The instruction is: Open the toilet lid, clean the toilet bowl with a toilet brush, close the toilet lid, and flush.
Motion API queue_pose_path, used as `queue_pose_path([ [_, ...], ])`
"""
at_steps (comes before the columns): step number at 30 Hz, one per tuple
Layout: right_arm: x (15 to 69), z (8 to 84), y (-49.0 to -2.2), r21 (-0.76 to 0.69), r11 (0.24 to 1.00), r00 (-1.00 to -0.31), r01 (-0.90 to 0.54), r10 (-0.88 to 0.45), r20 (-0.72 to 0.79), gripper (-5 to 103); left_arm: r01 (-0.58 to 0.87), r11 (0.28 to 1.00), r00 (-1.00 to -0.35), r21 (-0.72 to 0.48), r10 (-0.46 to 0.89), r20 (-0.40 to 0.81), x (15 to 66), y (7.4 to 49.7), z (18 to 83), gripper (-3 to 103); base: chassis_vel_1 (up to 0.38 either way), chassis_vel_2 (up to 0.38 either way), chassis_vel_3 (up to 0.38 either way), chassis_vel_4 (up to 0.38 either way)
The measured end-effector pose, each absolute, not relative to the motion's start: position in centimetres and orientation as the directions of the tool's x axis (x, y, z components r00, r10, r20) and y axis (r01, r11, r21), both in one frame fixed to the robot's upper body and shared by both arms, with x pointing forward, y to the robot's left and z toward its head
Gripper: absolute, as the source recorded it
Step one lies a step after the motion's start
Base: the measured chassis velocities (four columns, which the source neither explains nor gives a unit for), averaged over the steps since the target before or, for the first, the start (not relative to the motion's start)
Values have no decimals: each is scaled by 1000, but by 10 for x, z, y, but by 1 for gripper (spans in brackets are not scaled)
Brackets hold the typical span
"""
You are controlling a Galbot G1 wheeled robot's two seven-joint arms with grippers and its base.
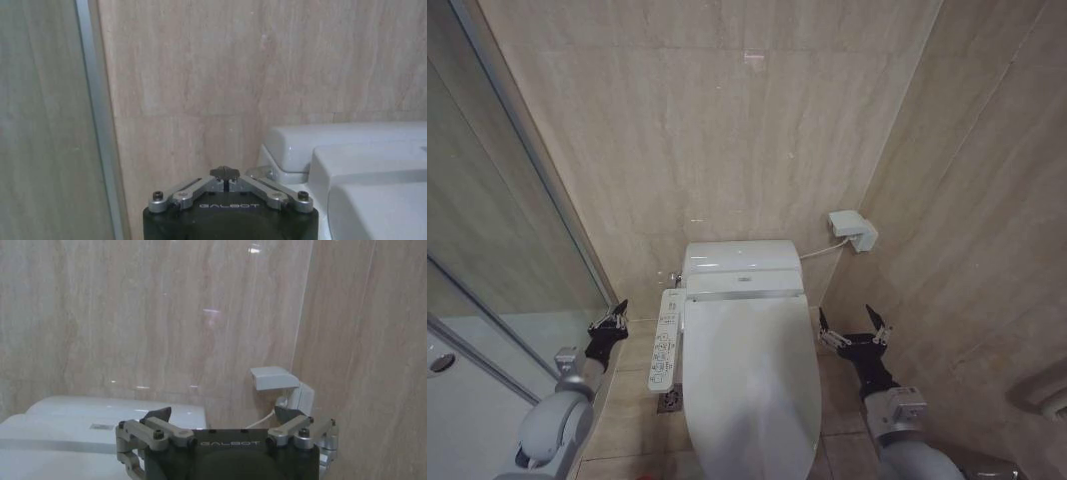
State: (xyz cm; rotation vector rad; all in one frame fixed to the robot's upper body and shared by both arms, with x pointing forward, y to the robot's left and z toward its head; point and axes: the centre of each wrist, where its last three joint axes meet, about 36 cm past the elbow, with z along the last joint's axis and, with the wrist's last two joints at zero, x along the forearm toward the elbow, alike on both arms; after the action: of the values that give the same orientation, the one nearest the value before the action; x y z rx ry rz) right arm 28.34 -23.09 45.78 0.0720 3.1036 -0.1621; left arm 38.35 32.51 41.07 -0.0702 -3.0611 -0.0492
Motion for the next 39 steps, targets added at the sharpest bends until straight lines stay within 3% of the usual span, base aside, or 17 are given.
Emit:
queue_pose_path([
  [8,283,458,-231,-103,993,-998,48,45,-35,100,52,998,-995,20,50,86,365,320,411,0,0,0,0,0],
  [9,283,458,-231,-103,993,-998,48,44,-35,100,52,998,-995,19,50,87,364,320,411,16,0,0,0,0],
  [15,283,458,-231,-103,993,-998,48,45,-35,100,47,999,-995,15,45,85,359,322,406,16,0,0,0,0],
  [16,283,458,-231,-103,993,-998,48,45,-35,100,46,999,-995,15,44,87,358,322,405,43,0,0,0,0],
  [22,283,458,-231,-103,993,-998,48,45,-35,100,43,999,-994,-12,43,102,351,314,403,43,0,0,0,0],
  [23,283,458,-231,-103,993,-998,48,45,-35,100,43,999,-993,-19,45,110,349,310,402,70,0,0,0,0],
  [29,283,458,-231,-103,993,-998,48,45,-35,100,45,998,-987,-39,50,154,344,299,400,70,0,0,0,0],
  [30,283,458,-231,-103,993,-998,48,45,-35,100,47,998,-985,-38,52,161,342,297,399,96,0,0,0,0],
  [39,283,458,-231,-103,993,-998,48,44,-35,100,74,997,-978,-19,76,195,320,282,396,100,0,0,0,0],
])
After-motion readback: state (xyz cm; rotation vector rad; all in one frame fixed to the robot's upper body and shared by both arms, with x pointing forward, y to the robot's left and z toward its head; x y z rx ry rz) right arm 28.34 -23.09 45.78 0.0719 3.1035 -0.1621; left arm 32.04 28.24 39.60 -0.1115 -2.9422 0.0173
